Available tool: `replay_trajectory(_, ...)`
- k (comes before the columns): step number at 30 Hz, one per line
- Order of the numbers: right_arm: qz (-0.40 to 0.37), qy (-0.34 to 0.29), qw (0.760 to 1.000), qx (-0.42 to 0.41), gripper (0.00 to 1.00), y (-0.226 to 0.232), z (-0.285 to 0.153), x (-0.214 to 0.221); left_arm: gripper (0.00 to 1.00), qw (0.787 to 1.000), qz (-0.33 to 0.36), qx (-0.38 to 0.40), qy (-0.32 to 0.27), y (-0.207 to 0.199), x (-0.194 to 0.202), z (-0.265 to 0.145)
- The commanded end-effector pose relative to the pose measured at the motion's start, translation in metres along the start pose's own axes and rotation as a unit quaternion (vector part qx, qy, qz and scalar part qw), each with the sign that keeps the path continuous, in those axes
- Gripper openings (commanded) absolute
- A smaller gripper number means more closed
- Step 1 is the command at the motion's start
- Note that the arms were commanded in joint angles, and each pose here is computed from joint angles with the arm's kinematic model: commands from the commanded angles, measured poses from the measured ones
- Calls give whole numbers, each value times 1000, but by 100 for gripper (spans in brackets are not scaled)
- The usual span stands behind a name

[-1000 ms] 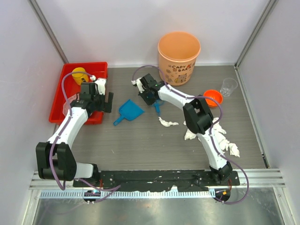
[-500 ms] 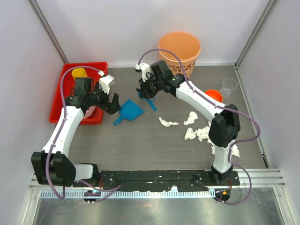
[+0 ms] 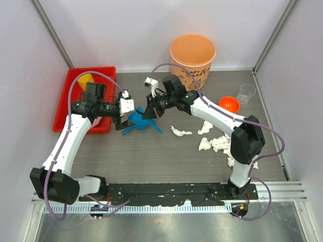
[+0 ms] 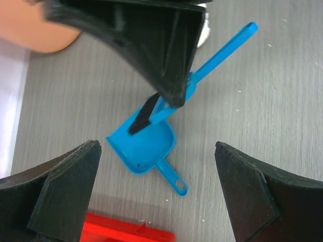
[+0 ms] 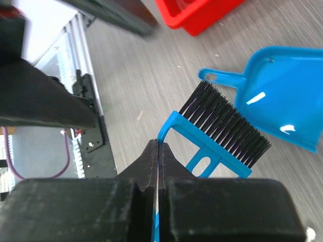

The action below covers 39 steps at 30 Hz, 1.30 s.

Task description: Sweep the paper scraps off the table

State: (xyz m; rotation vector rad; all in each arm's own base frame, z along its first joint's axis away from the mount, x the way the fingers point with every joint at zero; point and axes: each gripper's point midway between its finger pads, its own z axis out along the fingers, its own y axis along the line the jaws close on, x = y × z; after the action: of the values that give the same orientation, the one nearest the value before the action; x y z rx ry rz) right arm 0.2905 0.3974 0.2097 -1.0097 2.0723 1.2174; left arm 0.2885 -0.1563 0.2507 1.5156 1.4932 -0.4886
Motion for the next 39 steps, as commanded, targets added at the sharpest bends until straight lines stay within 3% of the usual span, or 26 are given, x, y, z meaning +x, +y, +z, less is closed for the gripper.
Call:
replay_trajectory(1,-39,-54,995,-70,1,55,-11,-32,100,995,66,65,-19,-24,-3,6)
replay_trajectory(8,-42,-65,992,-102,1,74,-11,-33,100,990,72,117,-31,-50,1,6)
replay_trajectory(10,-44,-67,991,-105,1,77,-12,-34,95,991,65,110,-27,-47,4,9)
replay_trajectory(16,-50,-73,989,-120,1,86,-13,-39,64,990,54,129,-16,-59,8,14)
replay_trajectory(17,-51,-74,989,-120,1,85,-12,-39,44,990,55,133,-13,-61,8,16)
replay_trajectory(20,-51,-75,988,-124,1,86,-12,-39,19,991,41,129,-13,-62,9,19)
replay_trajectory(23,-53,-77,988,-122,1,86,-12,-39,0,992,29,120,-14,-59,10,21)
replay_trajectory(29,-58,-71,991,-96,2,79,-17,-34,0,995,-31,95,5,-56,20,26)
replay_trajectory(30,-63,-82,992,-75,30,76,-25,-42,0,996,-33,80,15,-50,25,27)
replay_trajectory(31,-67,-86,992,-62,46,72,-31,-45,0,996,-44,75,20,-49,26,27)
replay_trajectory(32,-75,-83,993,-45,82,68,-37,-44,0,995,-68,69,25,-51,29,27)
replay_trajectory(36,-135,-117,983,33,86,62,-85,-61,0,991,-116,67,25,-56,27,26)
replay_trajectory(39,-194,-64,977,55,87,54,-96,-34,0,988,-124,89,6,-68,17,22)
